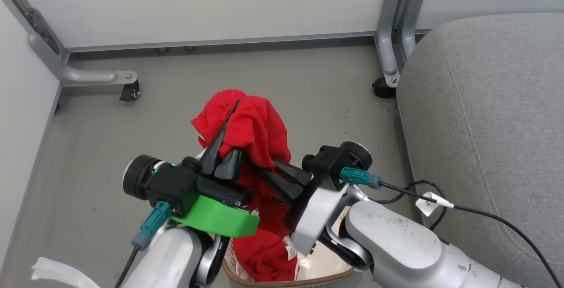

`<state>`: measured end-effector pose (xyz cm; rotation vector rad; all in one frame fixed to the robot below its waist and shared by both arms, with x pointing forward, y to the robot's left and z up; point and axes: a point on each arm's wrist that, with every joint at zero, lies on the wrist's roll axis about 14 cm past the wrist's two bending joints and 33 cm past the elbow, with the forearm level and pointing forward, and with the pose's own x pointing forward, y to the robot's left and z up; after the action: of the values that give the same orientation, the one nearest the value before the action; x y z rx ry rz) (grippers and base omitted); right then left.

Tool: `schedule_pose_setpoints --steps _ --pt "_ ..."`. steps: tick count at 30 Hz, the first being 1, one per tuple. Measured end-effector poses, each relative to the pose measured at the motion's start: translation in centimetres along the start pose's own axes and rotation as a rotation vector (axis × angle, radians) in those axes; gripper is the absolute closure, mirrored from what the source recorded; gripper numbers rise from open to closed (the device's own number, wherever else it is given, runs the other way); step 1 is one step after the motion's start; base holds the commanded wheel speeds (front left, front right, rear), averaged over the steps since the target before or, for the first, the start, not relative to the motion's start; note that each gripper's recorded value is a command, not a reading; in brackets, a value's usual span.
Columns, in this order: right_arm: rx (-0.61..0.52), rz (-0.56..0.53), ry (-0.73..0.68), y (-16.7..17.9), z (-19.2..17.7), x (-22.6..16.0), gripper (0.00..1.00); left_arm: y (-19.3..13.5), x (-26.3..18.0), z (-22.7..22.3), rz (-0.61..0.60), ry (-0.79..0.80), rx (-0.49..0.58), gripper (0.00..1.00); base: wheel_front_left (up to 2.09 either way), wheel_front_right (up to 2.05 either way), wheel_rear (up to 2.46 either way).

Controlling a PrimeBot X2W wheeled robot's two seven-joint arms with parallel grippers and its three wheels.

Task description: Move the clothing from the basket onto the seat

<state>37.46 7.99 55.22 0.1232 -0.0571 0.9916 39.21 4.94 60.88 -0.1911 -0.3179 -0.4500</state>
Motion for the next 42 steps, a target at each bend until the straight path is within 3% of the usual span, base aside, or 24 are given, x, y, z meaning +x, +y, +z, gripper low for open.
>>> schedule_pose_setpoints --steps 6,23,33,42 --pt "-0.007 -0.020 -0.011 -0.7 0.4 -0.1 1.00 0.2 -0.6 -0.3 0.002 0.039 0.033 0.00 0.00 0.00 0.00" --pt "-0.038 -0.079 -0.016 -2.7 0.6 -0.6 1.00 -2.2 -5.9 -5.8 -0.108 0.333 0.053 0.00 0.00 0.00 0.00" --pt "-0.024 -0.080 -0.015 -2.6 0.3 -0.4 1.00 -1.7 -6.7 -6.3 -0.098 0.372 0.061 0.00 0.00 0.00 0.00" --pt "-0.021 -0.167 -0.011 -5.4 0.0 -1.6 1.00 -1.9 -6.3 -6.9 -0.111 0.383 0.055 0.00 0.00 0.00 0.00"
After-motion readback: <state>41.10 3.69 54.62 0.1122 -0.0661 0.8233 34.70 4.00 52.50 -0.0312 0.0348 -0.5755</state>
